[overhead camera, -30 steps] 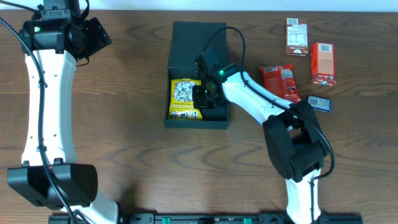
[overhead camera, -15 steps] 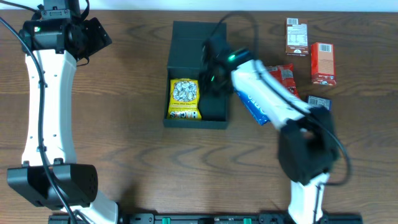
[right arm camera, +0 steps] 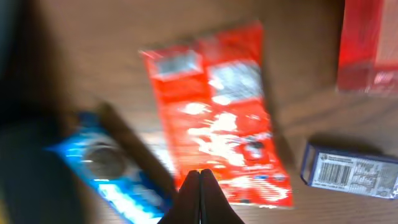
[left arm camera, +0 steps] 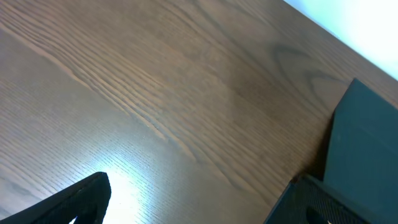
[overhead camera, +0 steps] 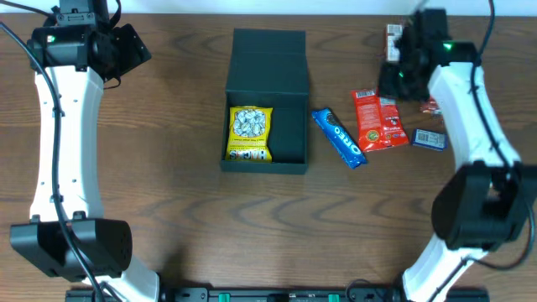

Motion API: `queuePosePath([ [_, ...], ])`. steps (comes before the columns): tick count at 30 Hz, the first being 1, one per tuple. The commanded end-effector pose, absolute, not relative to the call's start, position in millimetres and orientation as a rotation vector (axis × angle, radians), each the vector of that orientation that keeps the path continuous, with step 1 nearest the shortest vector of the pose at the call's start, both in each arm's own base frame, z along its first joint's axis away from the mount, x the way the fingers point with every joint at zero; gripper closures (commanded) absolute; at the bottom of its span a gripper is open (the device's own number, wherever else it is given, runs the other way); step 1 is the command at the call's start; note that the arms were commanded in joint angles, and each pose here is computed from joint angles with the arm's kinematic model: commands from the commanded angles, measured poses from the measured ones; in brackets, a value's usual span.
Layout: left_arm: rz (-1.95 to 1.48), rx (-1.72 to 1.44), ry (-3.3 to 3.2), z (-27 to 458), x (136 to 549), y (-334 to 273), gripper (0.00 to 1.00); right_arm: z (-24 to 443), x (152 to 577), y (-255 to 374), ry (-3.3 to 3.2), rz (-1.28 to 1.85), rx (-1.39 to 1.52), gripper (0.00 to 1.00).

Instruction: Pack container

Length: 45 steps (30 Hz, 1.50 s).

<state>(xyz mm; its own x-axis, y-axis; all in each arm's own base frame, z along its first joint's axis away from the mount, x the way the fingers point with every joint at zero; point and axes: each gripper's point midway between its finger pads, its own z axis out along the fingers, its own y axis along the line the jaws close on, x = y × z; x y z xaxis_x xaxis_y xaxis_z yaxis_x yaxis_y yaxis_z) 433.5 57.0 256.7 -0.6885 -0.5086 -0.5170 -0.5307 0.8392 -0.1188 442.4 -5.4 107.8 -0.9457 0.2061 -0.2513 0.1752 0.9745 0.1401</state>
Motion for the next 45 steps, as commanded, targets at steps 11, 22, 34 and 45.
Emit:
queuePosePath([
  [11, 0.038, -0.744, 2.501, 243.7, 439.8, 54.9, 0.05, 42.7, 451.4, -48.2, 2.888, 0.348, 0.184, 0.32],
  [22, -0.003, -0.734, 2.506, 243.7, 441.4, 49.5, 0.05, 14.0, 463.8, -34.7, 2.868, 0.474, 0.144, 0.35],
  [34, -0.003, -0.734, 2.502, 244.1, 442.1, 49.6, 0.05, 18.3, 464.5, 3.2, 2.826, 0.730, 0.096, 0.99],
  [45, -0.003, -0.733, 2.502, 244.1, 442.1, 49.6, 0.05, 174.0, 525.4, 41.2, 2.459, 1.113, 0.032, 0.99],
])
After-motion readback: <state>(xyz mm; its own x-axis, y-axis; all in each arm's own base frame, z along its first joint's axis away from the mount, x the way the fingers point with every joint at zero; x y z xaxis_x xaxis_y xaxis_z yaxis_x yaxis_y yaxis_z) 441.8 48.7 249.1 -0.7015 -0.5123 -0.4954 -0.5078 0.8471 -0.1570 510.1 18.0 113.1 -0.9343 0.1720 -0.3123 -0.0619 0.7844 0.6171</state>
